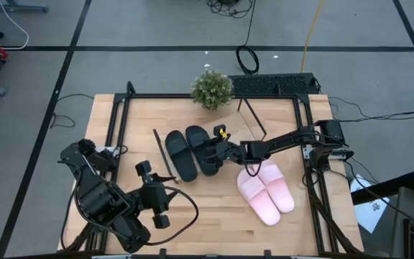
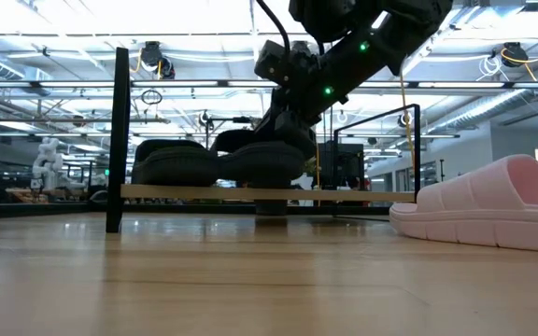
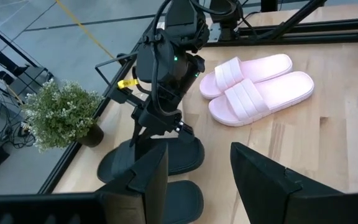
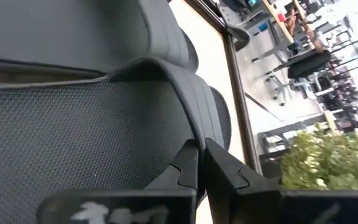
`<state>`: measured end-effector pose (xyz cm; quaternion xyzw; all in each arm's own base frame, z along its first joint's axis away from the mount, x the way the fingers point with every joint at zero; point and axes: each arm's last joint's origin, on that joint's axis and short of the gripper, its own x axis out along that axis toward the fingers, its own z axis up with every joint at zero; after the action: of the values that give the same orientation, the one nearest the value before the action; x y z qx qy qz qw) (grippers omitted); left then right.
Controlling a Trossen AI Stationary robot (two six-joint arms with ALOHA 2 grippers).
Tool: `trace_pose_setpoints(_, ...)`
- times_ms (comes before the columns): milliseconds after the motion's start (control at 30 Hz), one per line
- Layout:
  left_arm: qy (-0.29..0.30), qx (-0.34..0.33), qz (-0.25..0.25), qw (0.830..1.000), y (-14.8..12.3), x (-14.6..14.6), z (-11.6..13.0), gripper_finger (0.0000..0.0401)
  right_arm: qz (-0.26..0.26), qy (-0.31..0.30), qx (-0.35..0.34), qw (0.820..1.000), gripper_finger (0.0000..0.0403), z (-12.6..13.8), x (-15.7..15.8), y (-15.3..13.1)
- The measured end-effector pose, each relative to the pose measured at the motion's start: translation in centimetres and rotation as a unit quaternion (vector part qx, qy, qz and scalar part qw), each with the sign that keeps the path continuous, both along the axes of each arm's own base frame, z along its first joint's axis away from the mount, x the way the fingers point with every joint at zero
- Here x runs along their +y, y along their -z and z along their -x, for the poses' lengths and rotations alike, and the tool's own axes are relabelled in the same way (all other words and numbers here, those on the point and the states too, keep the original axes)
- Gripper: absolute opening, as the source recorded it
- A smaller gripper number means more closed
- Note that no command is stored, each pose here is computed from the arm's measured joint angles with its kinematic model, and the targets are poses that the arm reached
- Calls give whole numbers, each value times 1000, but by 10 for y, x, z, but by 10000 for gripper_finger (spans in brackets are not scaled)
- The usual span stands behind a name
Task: Pick and place slides into the shelf
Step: Put the right pair black slides on the shelf
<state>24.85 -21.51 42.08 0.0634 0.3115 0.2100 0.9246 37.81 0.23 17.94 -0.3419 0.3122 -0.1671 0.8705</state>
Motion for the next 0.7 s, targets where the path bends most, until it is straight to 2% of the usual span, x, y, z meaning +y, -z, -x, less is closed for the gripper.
trace_pose_setpoints(700,1,0,-1,1000,0,0,0,175,-5,6,-15,1000,1,-6,0,-3)
